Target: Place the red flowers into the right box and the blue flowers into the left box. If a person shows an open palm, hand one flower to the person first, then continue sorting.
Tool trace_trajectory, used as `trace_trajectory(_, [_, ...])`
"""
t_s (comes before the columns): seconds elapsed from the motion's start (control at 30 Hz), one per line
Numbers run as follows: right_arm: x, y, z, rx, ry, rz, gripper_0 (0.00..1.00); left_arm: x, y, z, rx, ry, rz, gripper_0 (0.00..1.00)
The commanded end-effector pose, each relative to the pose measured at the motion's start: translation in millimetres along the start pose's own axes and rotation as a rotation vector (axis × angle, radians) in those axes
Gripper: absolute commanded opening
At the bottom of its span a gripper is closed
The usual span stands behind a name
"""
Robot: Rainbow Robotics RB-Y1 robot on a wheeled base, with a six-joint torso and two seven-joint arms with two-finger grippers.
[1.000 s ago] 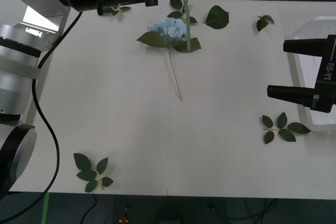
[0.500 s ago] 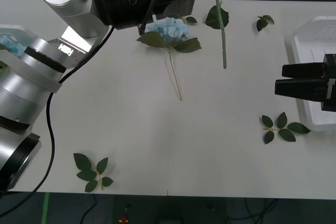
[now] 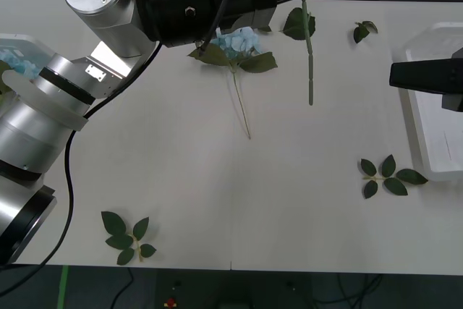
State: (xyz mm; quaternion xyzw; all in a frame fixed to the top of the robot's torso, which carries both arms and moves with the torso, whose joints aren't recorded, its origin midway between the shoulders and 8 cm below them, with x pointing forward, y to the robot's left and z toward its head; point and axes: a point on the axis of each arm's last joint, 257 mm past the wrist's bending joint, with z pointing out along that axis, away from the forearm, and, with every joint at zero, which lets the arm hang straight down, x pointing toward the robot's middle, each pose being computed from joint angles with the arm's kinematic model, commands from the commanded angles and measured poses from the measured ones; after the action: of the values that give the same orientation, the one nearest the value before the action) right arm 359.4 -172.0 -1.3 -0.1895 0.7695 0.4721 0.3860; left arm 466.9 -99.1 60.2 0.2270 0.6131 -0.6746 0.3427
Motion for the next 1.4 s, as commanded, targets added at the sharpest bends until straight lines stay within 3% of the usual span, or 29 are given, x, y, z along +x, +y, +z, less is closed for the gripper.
trace_trajectory(0.03, [-13.2, 17.8, 17.8, -0.072, -0.006, 0.032, 1.00, 8.6, 8.5, -7.6, -0.023, 0.020, 0.144, 0.00])
trace_trajectory(0.83, [-26.6, 4.3, 101.6, -0.088, 0.041, -0.082, 1.00, 9.1, 7.7, -9.7, -0.014, 0.016, 0.140, 0.00])
trace_trajectory(1.33, [-23.7, 16.7, 122.2, -0.133, 0.043, -0.086, 0.99, 9.1, 7.7, -9.7, -0.014, 0.016, 0.140, 0.00])
trace_trajectory(1.37, [-23.7, 16.7, 122.2, -0.133, 0.043, -0.086, 0.86, 9.1, 7.7, -9.7, -0.014, 0.016, 0.140, 0.00])
trace_trajectory(1.4, [-23.7, 17.1, 122.5, -0.135, 0.042, -0.087, 0.49, 9.1, 7.7, -9.7, -0.014, 0.016, 0.140, 0.00])
